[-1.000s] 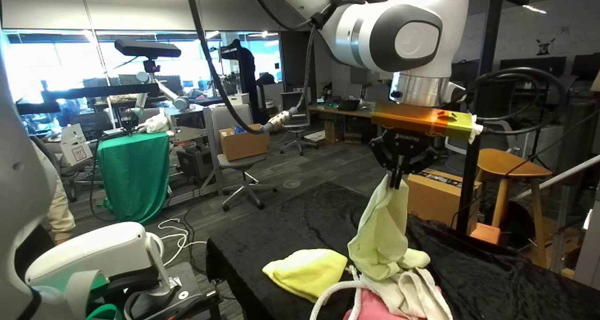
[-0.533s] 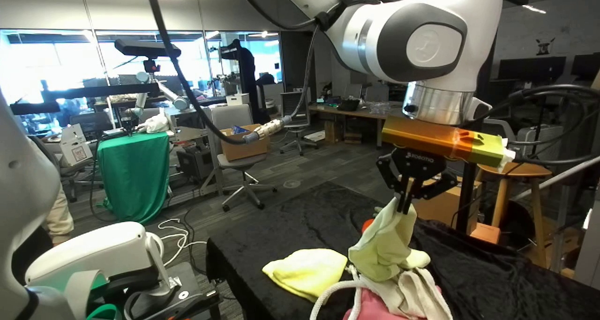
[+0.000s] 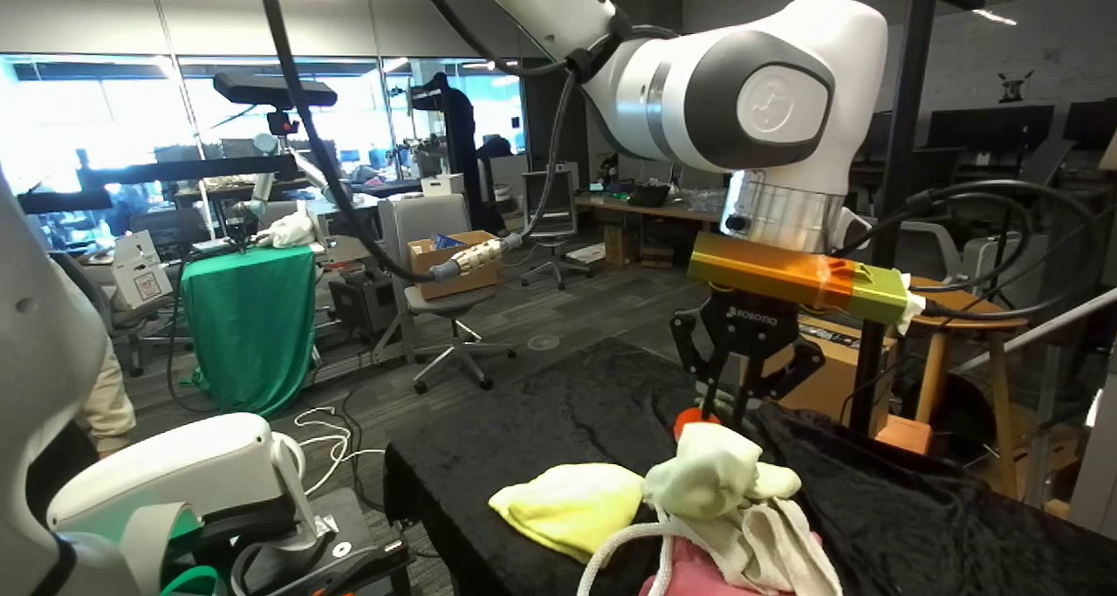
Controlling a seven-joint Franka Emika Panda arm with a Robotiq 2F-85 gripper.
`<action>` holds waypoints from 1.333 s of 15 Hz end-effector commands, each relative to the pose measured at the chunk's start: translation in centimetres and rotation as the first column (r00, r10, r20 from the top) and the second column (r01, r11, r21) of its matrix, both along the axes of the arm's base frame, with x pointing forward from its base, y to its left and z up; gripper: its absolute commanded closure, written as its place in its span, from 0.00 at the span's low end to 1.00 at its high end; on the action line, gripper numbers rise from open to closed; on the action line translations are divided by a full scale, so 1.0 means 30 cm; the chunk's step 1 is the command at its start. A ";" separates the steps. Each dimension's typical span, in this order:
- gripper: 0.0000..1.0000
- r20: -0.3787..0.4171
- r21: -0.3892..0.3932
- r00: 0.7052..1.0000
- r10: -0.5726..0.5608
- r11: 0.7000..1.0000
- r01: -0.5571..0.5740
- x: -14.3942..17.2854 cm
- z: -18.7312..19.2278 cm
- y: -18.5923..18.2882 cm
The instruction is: Pile all the objects closer to you
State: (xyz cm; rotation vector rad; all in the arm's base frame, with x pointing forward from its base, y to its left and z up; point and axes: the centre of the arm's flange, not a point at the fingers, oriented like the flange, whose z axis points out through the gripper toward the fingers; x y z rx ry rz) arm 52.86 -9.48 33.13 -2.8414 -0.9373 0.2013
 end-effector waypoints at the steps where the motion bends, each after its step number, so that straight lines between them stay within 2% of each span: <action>1: 0.42 -0.020 -0.018 0.999 0.026 1.000 -0.026 -0.001 0.005 0.024; 4: 0.19 -0.021 -0.028 0.999 0.033 0.999 -0.034 0.010 0.002 0.036; 6: 0.04 0.012 -0.034 0.999 0.047 0.998 -0.046 0.044 0.002 0.072; 7: 0.01 0.039 -0.047 0.998 0.058 0.997 -0.056 0.063 0.003 0.095; 9: 0.00 0.109 -0.051 0.991 0.080 0.996 -0.075 0.130 0.004 0.166; 12: 0.00 0.168 -0.050 0.980 0.108 0.994 -0.101 0.261 -0.009 0.305; 16: 0.00 0.194 -0.035 0.973 0.124 0.992 -0.119 0.402 -0.078 0.500; 20: 0.00 0.199 -0.030 0.980 0.029 0.999 -0.023 0.525 -0.200 0.641</action>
